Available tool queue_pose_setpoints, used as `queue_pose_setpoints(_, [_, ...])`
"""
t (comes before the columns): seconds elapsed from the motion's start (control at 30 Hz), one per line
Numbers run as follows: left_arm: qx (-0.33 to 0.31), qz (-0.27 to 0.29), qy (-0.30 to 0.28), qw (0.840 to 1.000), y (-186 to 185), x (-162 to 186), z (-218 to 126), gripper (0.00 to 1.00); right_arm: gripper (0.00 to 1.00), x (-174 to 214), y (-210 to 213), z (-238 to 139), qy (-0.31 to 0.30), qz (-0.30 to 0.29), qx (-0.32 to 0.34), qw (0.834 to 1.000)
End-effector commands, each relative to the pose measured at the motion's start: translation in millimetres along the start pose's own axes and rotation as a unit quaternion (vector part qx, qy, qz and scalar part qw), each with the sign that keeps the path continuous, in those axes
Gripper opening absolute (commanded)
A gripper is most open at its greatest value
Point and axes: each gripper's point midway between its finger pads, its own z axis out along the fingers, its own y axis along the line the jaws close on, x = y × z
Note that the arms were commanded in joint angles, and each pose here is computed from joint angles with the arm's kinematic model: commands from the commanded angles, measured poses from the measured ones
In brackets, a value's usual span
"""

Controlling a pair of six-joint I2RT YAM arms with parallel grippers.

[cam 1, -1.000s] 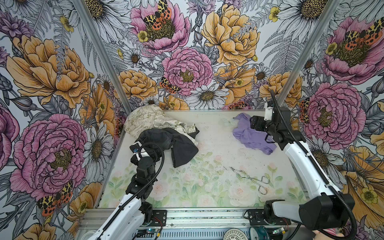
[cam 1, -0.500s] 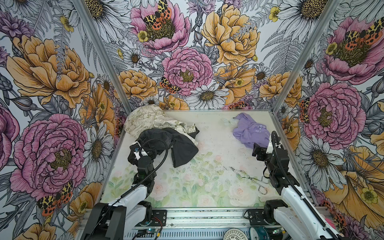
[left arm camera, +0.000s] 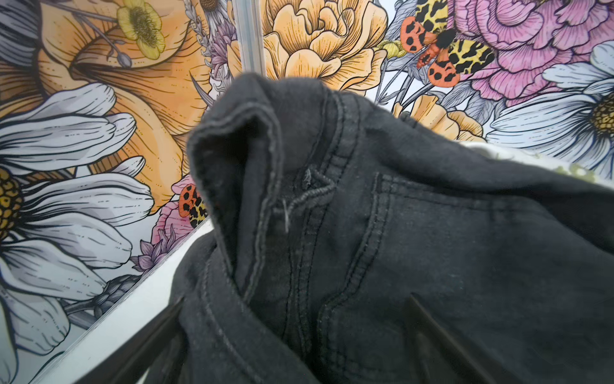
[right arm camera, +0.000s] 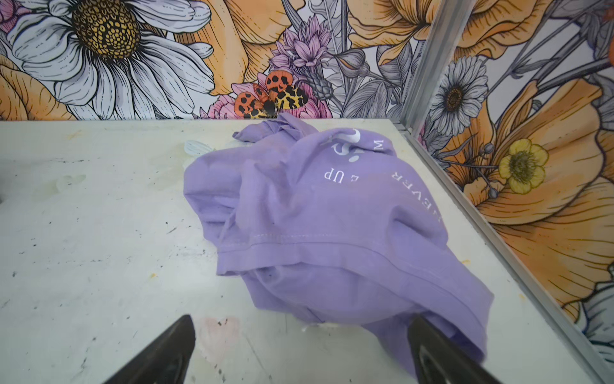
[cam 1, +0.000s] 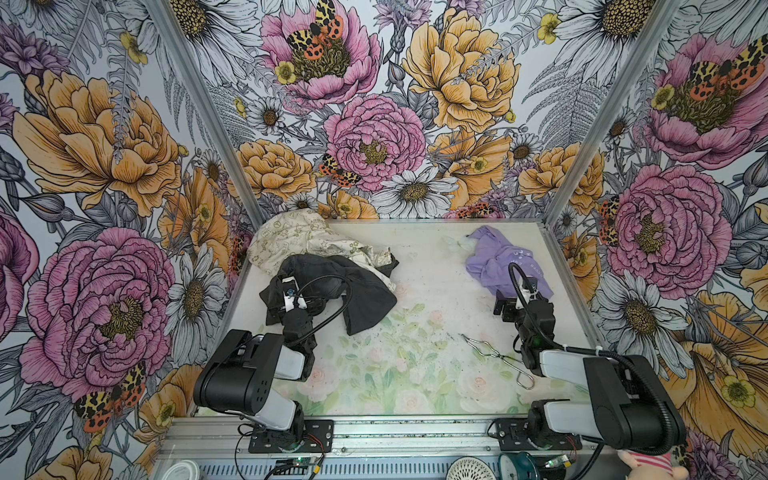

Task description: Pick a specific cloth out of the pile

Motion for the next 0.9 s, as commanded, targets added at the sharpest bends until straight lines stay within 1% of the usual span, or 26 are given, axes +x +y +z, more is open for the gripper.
queue_pose_setpoints(0.0, [0.048,-0.006,-0.004,0.999,-14,-3,13,0.99,0.99,-30,1,16,-0.082,0.002,-0.020,0.996])
queue_pose_setpoints(0.03, [0.044,-0.005,-0.010,0.999,-13,-3,15,0.99,1.00,-27,-1,16,-0.059,0.006,-0.017,0.998])
queue_pose_setpoints(0.07, [0.043,-0.003,0.002,0.999,-14,-1,15,0.99,1.00,-27,-4,20,-0.041,0.011,-0.009,0.999])
queue_pose_setpoints(0.1, [0.041,0.001,0.016,0.999,-14,1,18,0.99,0.99,-23,-3,23,-0.034,0.008,-0.013,0.999])
queue_pose_setpoints(0.13, [0.040,0.002,0.022,0.999,-16,2,22,0.98,0.99,-26,0,25,-0.048,0.005,-0.021,0.999])
queue_pose_setpoints(0.17, [0.032,0.005,0.026,0.999,-16,2,28,0.99,0.99,-24,-1,25,-0.034,0.006,-0.018,0.999])
queue_pose_setpoints(0.23, [0.033,-0.001,0.049,0.998,-14,6,33,0.99,0.99,-25,-8,29,-0.036,0.014,0.002,0.999])
queue_pose_setpoints(0.27, [0.035,-0.006,0.053,0.998,-12,6,37,0.99,0.99,-22,-11,29,-0.021,0.020,0.013,1.000])
queue_pose_setpoints(0.5, [0.039,-0.009,0.052,0.998,-12,6,37,0.99,1.00,-24,-17,27,-0.033,0.024,0.028,0.999])
queue_pose_setpoints(0.77, [0.042,-0.008,0.053,0.998,-13,6,38,0.99,1.00,-24,-17,29,-0.028,0.024,0.029,0.999])
queue_pose_setpoints(0.87, [0.055,-0.015,0.060,0.997,-13,7,40,0.99,1.00,-23,-17,29,-0.027,0.024,0.029,0.999])
